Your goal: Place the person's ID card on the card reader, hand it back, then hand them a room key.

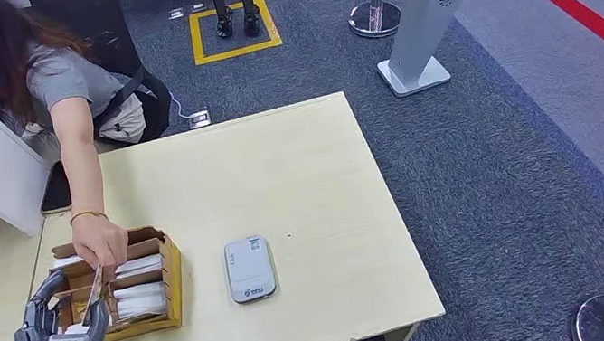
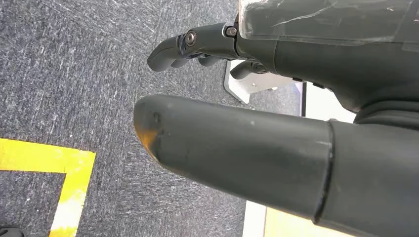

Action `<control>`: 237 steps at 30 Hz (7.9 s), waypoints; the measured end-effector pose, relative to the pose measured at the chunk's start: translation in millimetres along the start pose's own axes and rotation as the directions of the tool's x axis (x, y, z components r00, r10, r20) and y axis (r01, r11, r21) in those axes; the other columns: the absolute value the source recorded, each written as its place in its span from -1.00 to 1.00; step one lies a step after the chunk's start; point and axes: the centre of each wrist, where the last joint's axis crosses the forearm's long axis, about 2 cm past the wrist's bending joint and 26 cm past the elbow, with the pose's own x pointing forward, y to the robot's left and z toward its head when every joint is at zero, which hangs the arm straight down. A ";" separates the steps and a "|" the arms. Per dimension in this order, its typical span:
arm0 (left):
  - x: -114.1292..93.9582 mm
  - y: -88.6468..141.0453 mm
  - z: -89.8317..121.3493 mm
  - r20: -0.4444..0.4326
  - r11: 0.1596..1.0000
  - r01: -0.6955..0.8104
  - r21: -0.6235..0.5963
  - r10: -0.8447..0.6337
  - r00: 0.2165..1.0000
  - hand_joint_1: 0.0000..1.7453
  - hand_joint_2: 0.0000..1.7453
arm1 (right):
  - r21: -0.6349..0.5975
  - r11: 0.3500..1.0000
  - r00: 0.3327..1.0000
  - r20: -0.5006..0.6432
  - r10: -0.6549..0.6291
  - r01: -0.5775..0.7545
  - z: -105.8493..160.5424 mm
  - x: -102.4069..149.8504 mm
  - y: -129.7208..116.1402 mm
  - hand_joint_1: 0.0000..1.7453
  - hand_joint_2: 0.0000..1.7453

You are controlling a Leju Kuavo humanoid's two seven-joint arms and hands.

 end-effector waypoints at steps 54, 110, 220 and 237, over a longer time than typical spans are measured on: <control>13.9 -14.3 -35.9 0.069 0.919 0.380 0.103 -0.388 0.919 1.00 1.00 | -0.009 0.999 0.998 0.036 0.047 -0.046 1.0 5.7 -1.5 -1.00 -1.00; -7.2 -114.2 -63.4 0.316 0.103 0.984 0.144 -0.947 0.052 1.00 1.00 | -0.016 0.990 0.990 0.040 0.137 -0.137 2.5 13.6 -2.4 -1.00 -1.00; 7.0 21.2 -85.0 -0.016 0.931 0.193 0.311 -0.197 0.980 0.33 1.00 | -0.018 0.984 0.982 0.063 0.176 -0.175 3.2 14.9 0.9 -1.00 -1.00; -5.3 31.6 -79.7 -0.056 0.909 0.248 0.336 -0.244 0.968 -1.00 1.00 | -0.017 0.986 0.984 0.063 0.167 -0.166 3.2 15.0 0.8 -1.00 -1.00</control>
